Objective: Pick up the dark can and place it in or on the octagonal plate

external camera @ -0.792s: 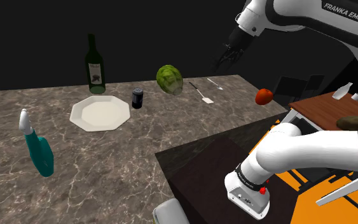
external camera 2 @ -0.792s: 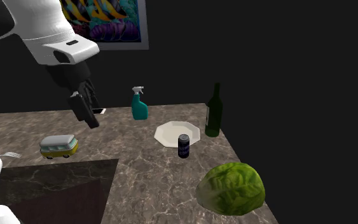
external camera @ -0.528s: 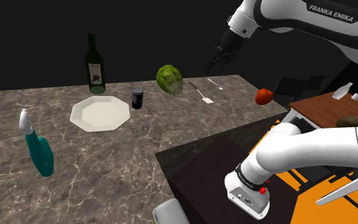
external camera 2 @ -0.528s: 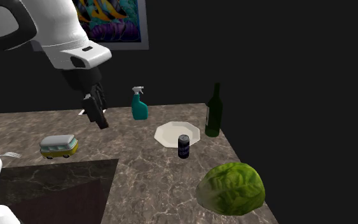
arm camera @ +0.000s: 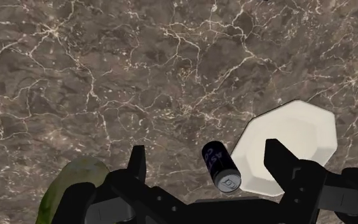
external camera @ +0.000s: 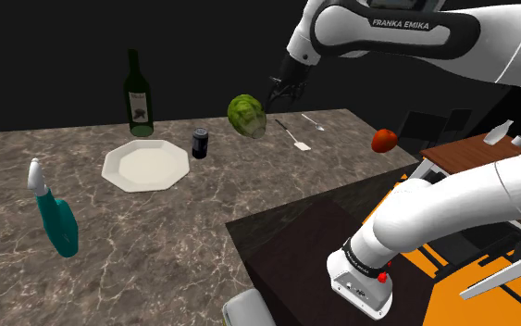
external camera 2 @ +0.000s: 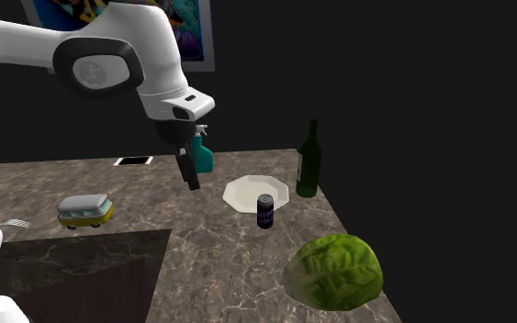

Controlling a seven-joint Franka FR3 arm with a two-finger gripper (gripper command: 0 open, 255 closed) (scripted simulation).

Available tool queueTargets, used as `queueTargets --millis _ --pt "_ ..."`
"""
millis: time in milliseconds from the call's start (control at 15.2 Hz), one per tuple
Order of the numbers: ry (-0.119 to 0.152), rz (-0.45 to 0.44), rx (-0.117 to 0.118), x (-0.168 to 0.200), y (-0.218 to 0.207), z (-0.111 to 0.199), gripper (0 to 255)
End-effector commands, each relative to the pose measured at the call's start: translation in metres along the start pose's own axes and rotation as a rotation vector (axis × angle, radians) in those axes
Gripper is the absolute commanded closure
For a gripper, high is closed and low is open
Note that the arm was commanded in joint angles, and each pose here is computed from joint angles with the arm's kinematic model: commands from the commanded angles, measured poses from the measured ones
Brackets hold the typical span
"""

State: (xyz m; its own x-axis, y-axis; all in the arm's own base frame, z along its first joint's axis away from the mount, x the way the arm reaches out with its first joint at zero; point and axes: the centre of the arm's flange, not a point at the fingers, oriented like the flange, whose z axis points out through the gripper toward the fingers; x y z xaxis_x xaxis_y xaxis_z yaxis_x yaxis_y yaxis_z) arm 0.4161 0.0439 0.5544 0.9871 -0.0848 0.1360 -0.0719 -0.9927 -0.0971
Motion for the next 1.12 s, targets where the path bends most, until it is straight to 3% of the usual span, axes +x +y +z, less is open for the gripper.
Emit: queueTargets --millis 0,1056 --pt "-0.007 0.005 -0.007 0.017 -0.012 0.02 0" --pt "-0.069 0.042 -0.065 0.16 -0.082 0.173 0"
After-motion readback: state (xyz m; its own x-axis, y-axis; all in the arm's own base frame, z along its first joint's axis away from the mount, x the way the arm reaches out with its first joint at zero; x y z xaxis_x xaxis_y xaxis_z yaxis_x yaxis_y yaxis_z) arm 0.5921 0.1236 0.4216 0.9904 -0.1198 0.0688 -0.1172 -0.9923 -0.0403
